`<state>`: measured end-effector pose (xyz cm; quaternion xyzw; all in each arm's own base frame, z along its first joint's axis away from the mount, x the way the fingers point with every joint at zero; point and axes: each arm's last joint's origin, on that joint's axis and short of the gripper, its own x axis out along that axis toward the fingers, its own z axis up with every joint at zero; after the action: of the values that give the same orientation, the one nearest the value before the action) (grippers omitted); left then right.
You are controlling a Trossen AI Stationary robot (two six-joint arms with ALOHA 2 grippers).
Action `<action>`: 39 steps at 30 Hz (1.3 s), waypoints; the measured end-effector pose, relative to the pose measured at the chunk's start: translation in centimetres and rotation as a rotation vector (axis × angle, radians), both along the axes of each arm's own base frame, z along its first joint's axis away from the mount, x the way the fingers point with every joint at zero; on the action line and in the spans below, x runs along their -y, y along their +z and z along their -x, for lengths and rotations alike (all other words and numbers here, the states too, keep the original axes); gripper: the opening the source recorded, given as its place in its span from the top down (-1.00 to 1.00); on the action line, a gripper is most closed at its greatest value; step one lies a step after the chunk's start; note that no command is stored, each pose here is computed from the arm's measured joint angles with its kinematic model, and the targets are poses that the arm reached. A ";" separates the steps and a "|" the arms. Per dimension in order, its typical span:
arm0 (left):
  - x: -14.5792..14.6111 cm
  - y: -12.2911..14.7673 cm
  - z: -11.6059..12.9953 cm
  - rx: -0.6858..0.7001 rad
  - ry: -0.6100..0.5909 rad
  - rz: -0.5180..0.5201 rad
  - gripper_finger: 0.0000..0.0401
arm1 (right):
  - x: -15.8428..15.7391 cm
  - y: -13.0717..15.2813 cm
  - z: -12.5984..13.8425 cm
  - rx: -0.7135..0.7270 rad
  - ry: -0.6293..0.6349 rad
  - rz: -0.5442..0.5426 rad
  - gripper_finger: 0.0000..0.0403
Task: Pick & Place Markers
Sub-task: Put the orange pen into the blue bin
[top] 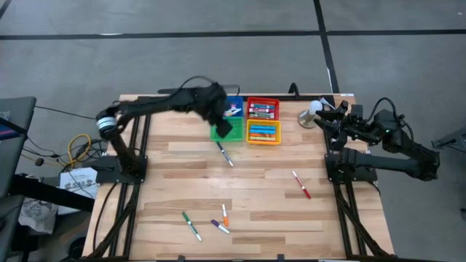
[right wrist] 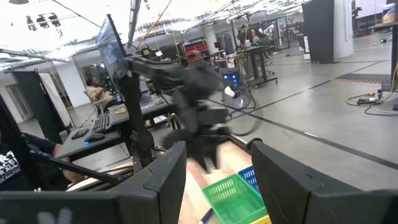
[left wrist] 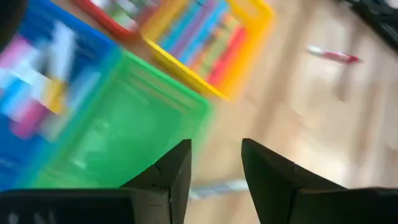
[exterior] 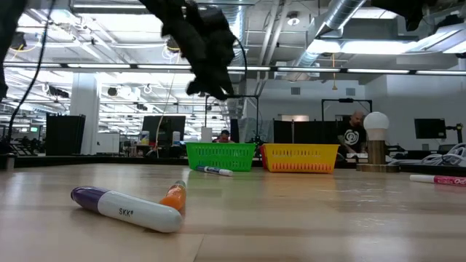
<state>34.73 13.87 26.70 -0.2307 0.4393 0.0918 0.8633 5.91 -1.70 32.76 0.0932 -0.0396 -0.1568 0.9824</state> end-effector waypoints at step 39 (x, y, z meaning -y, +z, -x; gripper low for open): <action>29.5 -4.0 5.3 -0.019 -0.108 0.161 0.30 | 0.0 -0.6 0.0 -0.055 0.000 -0.033 0.15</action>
<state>29.42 -15.67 22.68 -0.2746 0.4652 0.0115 0.8415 5.92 -1.70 32.15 0.1051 -0.0101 -0.1599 0.9815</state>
